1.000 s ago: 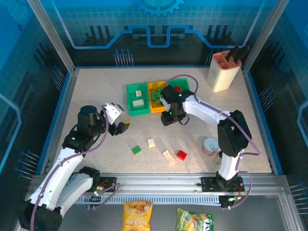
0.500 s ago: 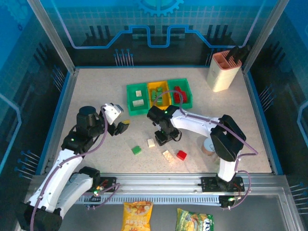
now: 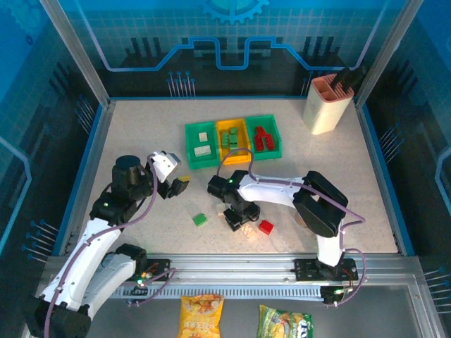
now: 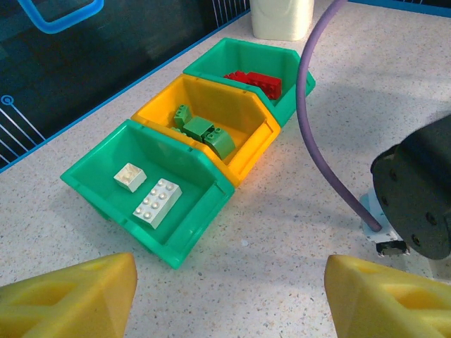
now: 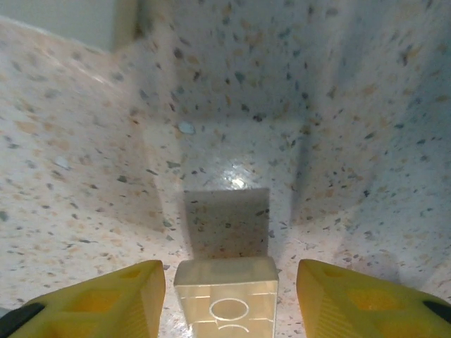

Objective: Sort the legos into containers by color
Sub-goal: Pick up the lego from the bottom-center of the table.

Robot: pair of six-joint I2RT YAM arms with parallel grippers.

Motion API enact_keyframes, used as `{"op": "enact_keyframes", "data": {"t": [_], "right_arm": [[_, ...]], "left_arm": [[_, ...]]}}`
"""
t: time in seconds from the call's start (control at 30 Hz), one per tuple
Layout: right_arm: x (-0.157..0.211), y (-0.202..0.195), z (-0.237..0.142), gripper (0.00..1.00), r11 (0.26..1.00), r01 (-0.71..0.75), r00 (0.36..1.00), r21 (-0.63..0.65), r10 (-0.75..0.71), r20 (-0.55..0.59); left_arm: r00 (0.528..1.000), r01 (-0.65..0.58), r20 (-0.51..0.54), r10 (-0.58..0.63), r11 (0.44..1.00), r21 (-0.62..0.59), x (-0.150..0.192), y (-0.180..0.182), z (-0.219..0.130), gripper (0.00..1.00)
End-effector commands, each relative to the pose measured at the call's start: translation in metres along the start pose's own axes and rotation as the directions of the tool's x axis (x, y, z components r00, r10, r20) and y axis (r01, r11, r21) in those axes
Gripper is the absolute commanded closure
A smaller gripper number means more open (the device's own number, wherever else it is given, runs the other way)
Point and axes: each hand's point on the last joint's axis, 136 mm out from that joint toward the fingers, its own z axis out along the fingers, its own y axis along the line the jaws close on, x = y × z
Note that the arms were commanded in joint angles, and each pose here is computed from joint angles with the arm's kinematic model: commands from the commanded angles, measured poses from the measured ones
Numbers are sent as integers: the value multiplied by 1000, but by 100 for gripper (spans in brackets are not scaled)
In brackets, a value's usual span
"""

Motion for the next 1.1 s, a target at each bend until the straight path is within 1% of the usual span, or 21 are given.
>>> {"op": "enact_keyframes", "data": {"t": [0.0, 0.13, 0.5, 0.87, 1.07], "right_arm": [[14, 2, 10, 49, 1000, -9, 998, 22, 11, -57], [21, 2, 15, 52, 999, -3, 997, 32, 6, -82], [27, 1, 14, 60, 999, -2, 996, 50, 6, -86], [13, 5, -1, 64, 999, 2, 999, 45, 0, -43], [-7, 2, -12, 64, 999, 7, 1000, 41, -7, -6]], "left_arm": [[1000, -14, 24, 13, 1000, 13, -11, -3, -5, 28], [1000, -15, 24, 15, 1000, 12, -11, -3, -5, 28], [1000, -13, 16, 13, 1000, 13, -8, -3, -4, 28], [1000, -13, 16, 13, 1000, 13, -8, -3, -4, 28], [1000, -6, 18, 6, 1000, 24, -9, -5, -3, 28]]}}
